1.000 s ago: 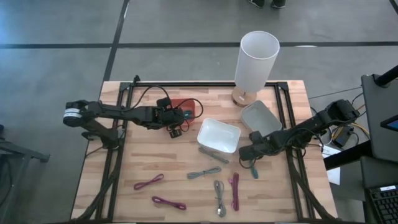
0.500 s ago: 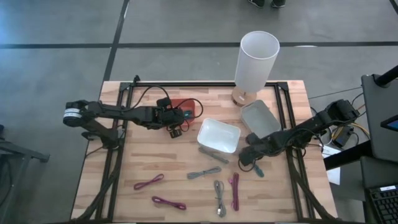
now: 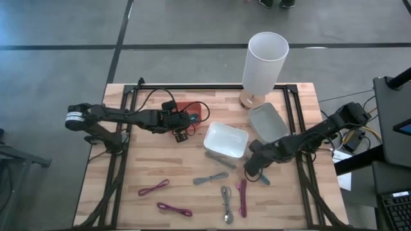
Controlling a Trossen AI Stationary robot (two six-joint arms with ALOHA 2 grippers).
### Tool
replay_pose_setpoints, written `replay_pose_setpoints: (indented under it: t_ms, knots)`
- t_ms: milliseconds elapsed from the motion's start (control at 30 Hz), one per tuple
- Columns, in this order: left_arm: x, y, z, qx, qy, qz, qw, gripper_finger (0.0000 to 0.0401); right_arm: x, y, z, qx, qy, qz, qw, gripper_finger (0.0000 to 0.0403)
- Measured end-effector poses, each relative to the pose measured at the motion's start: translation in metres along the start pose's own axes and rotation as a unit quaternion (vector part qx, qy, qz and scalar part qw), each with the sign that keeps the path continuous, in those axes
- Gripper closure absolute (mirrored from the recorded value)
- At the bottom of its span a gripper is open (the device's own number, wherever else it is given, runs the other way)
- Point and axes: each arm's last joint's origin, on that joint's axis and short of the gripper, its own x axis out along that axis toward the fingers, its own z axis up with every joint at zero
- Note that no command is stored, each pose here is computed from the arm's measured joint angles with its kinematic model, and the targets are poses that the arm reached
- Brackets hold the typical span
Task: Pick & Place USB Port
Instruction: Put the blue charger cable into the orange bin
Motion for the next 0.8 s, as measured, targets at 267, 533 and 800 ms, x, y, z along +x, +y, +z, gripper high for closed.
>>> replay_pose_setpoints:
  t_ms: [267,533,800]
  knots:
    - [-0.001,-0.003,0.004,-0.002,-0.019,-0.027,0.999,0.0293,-0.023,0.032,0.01,-0.175,-0.085,0.026,0.981,0.0369]
    - [-0.011,-0.022,0.015,0.053,-0.089,-0.088,0.991,0.0293,-0.051,0.058,0.03,-0.291,-0.24,-0.034,0.926,0.0369]
    - [-0.026,-0.043,0.02,0.082,-0.144,-0.112,0.98,0.0293,-0.068,0.071,0.04,-0.353,-0.278,-0.048,0.892,0.0369]
